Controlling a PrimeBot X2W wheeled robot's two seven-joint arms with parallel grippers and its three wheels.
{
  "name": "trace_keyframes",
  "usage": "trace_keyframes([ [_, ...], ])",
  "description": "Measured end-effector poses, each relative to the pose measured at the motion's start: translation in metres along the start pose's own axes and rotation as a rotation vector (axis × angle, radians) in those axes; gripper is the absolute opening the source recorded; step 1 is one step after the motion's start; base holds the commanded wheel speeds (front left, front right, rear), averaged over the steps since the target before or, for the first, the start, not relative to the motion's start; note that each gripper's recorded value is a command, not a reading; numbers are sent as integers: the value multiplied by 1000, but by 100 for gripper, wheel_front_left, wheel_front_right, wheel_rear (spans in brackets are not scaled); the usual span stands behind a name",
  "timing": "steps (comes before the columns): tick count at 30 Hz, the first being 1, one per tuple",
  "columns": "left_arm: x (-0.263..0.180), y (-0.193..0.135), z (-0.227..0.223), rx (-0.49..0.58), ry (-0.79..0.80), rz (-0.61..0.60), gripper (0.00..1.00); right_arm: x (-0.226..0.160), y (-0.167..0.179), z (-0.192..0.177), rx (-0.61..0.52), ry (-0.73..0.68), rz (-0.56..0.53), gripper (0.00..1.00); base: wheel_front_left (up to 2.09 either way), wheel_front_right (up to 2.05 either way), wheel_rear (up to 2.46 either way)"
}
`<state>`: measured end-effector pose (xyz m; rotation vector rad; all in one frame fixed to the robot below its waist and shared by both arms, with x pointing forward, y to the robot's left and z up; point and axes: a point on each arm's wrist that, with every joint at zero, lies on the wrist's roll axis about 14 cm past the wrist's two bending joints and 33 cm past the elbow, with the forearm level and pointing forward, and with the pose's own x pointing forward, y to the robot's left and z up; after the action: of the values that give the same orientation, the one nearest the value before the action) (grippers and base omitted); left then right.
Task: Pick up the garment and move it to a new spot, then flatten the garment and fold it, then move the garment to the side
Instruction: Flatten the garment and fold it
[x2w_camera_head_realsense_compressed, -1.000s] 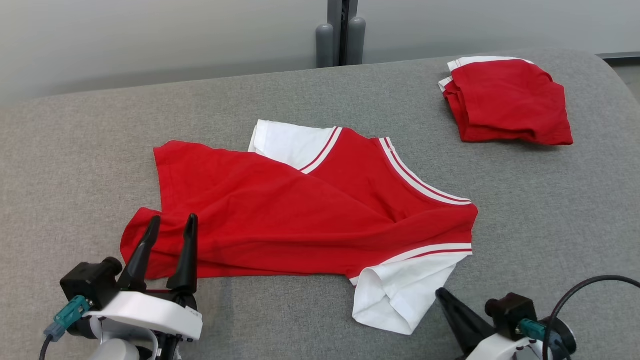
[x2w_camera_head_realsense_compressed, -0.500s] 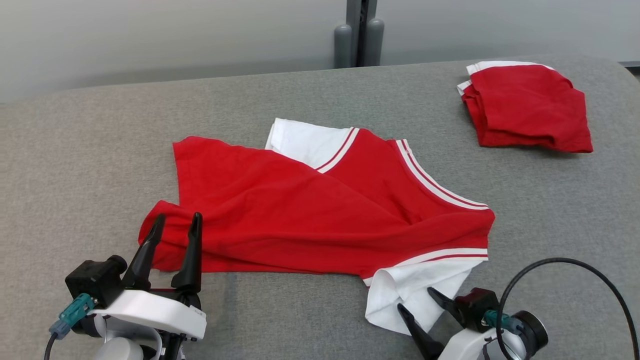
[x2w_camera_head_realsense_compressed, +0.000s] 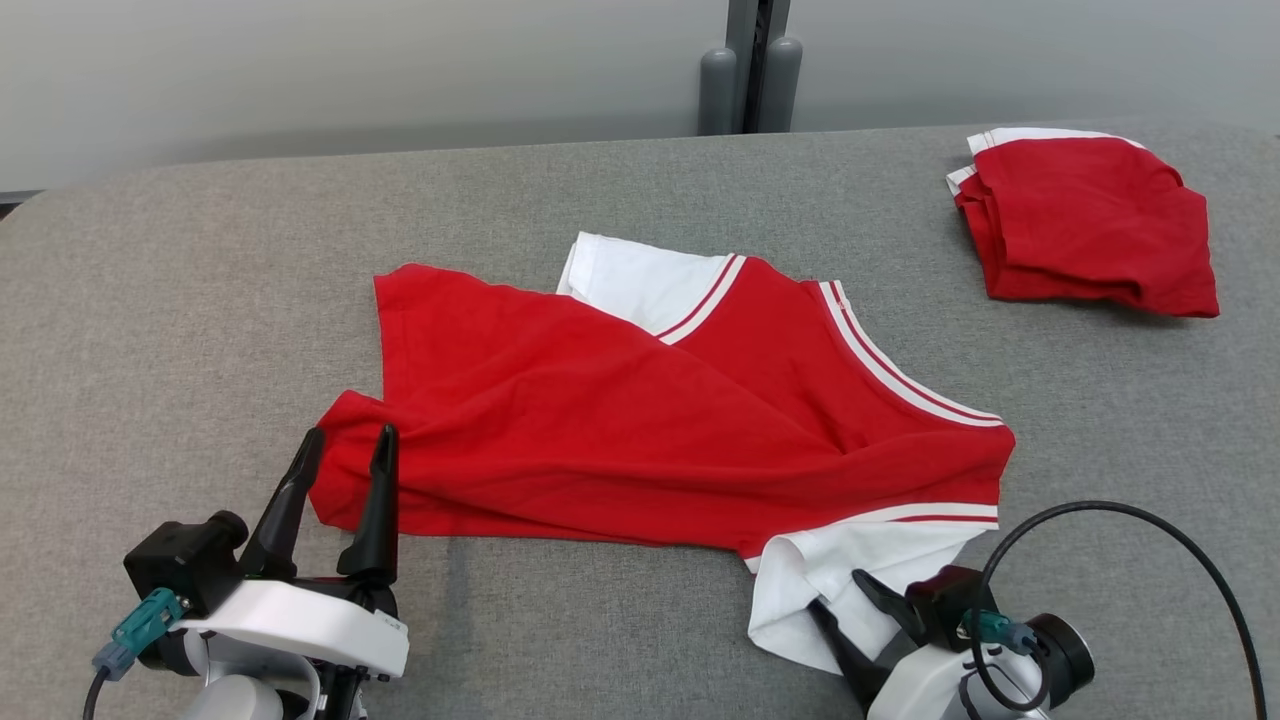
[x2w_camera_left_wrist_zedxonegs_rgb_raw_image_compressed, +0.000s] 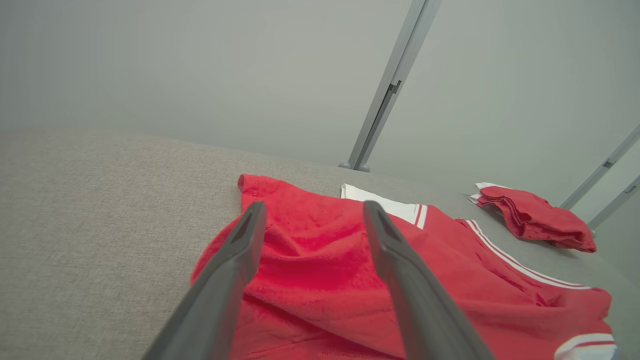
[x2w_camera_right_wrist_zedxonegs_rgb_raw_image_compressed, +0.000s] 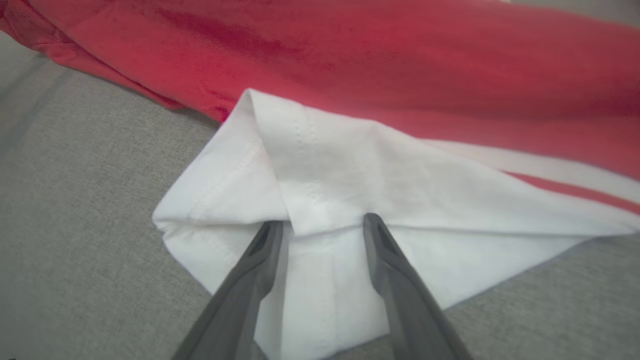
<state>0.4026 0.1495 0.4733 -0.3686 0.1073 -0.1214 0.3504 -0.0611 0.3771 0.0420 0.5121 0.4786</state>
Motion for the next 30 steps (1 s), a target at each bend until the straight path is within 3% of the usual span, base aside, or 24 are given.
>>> trace_keyframes([
  [2,1,0,0,0,-1,-1,100,0,-2,1,-4,-4,-6,3,0,0,0],
  [4,1,-2,0,0,-1,-5,100,-1,-5,1,-3,-8,-16,0,0,0,0],
  [17,6,-9,-2,1,4,-30,100,-13,-27,12,17,-81,-97,0,0,0,0],
  [30,19,-23,-12,6,36,-76,100,-56,-72,12,124,-190,-279,0,0,0,0],
])
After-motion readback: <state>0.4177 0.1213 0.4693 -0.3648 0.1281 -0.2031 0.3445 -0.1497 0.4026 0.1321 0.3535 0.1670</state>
